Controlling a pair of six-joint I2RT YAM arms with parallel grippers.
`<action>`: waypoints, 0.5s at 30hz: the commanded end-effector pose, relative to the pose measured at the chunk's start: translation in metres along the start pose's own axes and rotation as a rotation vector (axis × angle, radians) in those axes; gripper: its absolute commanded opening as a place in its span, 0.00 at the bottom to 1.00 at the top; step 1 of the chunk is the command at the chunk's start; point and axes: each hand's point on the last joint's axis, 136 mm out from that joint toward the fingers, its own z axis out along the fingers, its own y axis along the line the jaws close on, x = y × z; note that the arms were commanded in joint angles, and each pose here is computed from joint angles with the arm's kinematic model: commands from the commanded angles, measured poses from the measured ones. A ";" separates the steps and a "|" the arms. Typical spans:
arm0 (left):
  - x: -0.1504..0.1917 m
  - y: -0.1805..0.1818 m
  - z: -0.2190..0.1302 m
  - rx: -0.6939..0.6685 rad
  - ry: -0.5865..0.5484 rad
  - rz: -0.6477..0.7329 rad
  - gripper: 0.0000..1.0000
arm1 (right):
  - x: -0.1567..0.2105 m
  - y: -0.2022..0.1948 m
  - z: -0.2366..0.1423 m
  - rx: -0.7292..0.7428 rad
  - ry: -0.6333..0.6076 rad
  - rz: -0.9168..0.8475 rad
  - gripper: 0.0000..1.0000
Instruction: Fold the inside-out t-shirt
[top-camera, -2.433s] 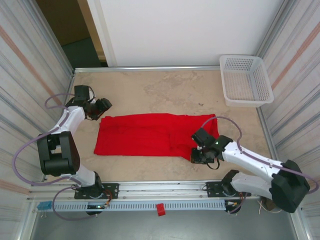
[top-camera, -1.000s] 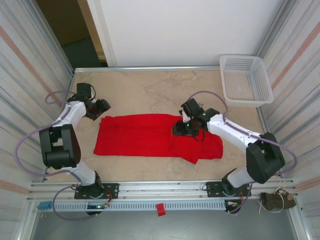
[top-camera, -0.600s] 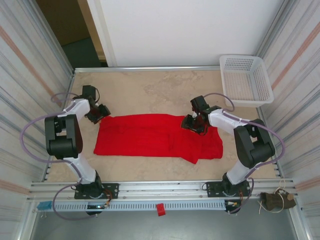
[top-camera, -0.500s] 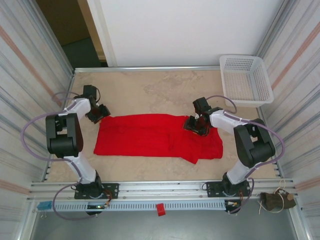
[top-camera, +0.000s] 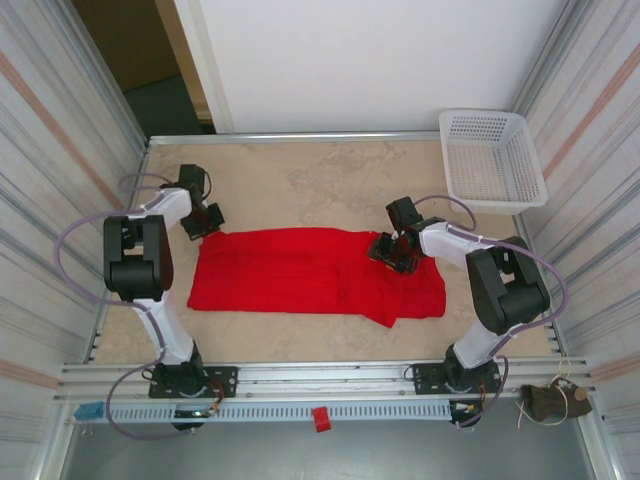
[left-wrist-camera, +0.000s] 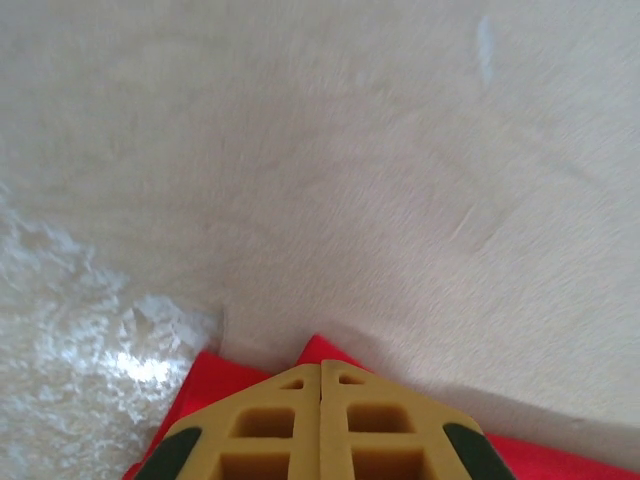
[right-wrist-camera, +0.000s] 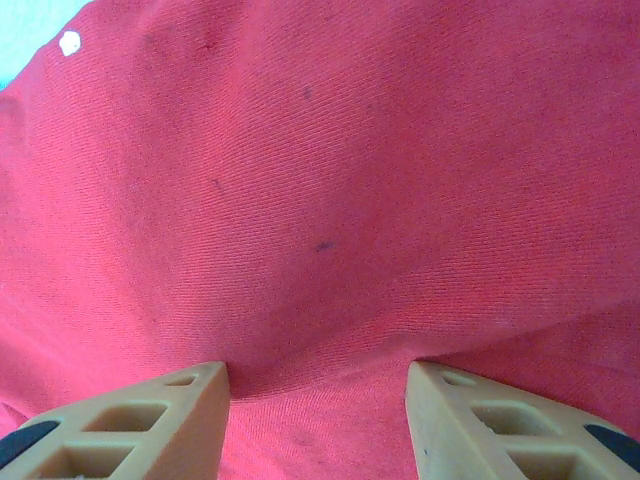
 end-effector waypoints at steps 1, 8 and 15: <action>-0.023 -0.003 -0.014 -0.013 -0.056 0.034 0.00 | 0.010 -0.041 0.014 0.145 0.029 0.080 0.49; -0.028 -0.008 -0.018 0.007 -0.069 0.011 0.00 | 0.009 -0.049 0.014 0.169 0.029 0.093 0.49; 0.006 0.011 -0.010 -0.042 -0.016 -0.010 0.38 | 0.007 -0.049 0.014 0.169 0.025 0.095 0.49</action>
